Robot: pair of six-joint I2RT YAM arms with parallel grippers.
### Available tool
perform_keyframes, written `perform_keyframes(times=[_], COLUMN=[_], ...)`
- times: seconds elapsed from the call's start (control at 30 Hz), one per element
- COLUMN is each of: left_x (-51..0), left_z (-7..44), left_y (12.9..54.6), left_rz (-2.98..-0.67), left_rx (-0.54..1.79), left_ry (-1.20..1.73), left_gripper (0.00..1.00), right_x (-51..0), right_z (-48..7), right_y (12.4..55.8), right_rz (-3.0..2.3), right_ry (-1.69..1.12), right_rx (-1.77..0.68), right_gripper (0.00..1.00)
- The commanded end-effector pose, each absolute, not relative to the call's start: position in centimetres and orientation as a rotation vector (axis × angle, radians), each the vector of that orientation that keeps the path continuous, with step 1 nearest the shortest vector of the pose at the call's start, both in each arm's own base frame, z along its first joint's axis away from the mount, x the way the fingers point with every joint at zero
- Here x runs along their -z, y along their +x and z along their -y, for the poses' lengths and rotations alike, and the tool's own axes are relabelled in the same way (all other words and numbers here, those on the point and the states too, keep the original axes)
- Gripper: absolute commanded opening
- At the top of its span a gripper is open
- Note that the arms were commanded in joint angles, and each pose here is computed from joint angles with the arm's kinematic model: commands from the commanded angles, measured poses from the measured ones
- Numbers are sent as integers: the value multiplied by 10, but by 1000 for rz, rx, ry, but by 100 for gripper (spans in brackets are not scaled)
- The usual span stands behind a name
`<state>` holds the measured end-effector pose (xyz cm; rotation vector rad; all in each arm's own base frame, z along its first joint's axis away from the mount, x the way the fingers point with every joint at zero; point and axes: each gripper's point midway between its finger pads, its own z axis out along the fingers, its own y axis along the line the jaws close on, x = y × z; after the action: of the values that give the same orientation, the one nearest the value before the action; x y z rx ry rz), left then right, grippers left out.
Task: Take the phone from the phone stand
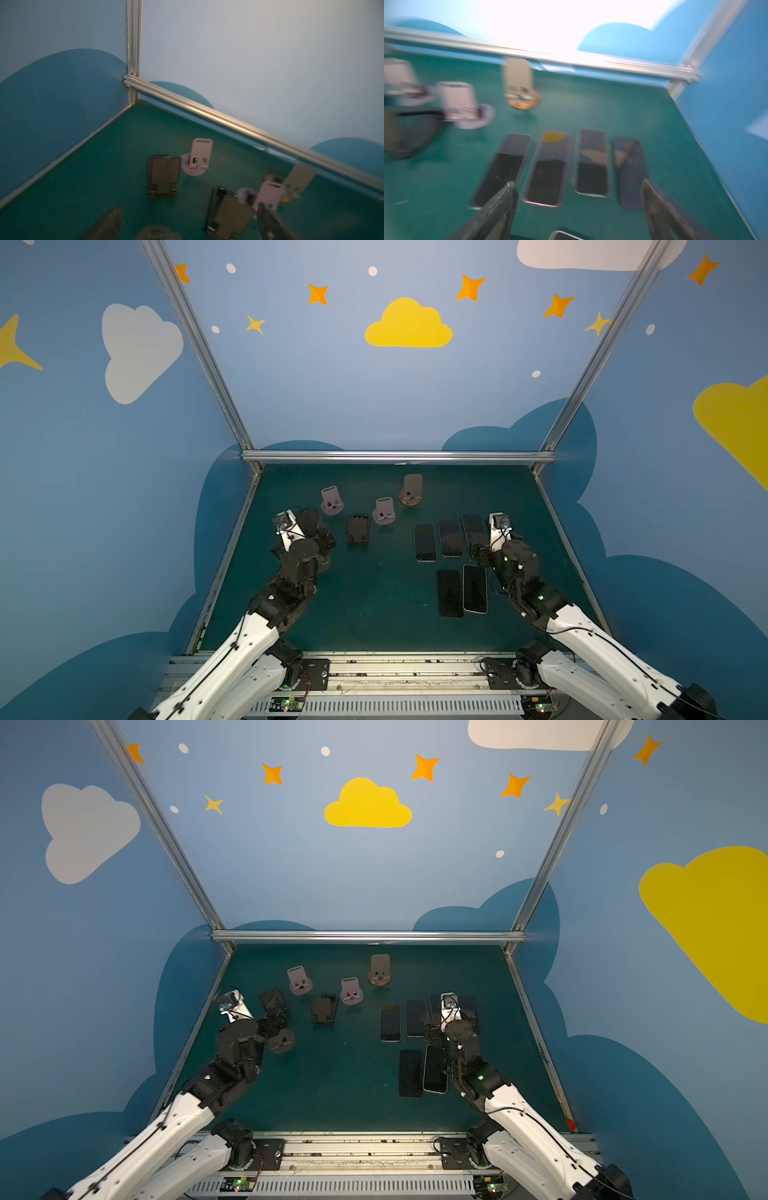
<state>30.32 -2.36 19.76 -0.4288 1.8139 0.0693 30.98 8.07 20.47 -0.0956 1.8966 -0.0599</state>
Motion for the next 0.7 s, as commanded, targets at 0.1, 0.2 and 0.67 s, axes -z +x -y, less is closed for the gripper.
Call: perform_keyframes(times=[0.1,0.2,0.67], left_x=[-187,-186,-216], left_z=[-10,-13,0], left_y=[312,314,258], left_rz=[-1818,-1813,-1933], left_rx=[-246,-268,240], left_ry=[-511,-525,-864], left_gripper=[100,100,100], right_x=[-241,-233,-241], right_z=[-60,-60,-52], right_y=[332,338,320], right_rz=[-1820,-1894,-2007], right_ry=[131,133,266], right_rx=[-9,-26,-203], right_gripper=[93,93,88])
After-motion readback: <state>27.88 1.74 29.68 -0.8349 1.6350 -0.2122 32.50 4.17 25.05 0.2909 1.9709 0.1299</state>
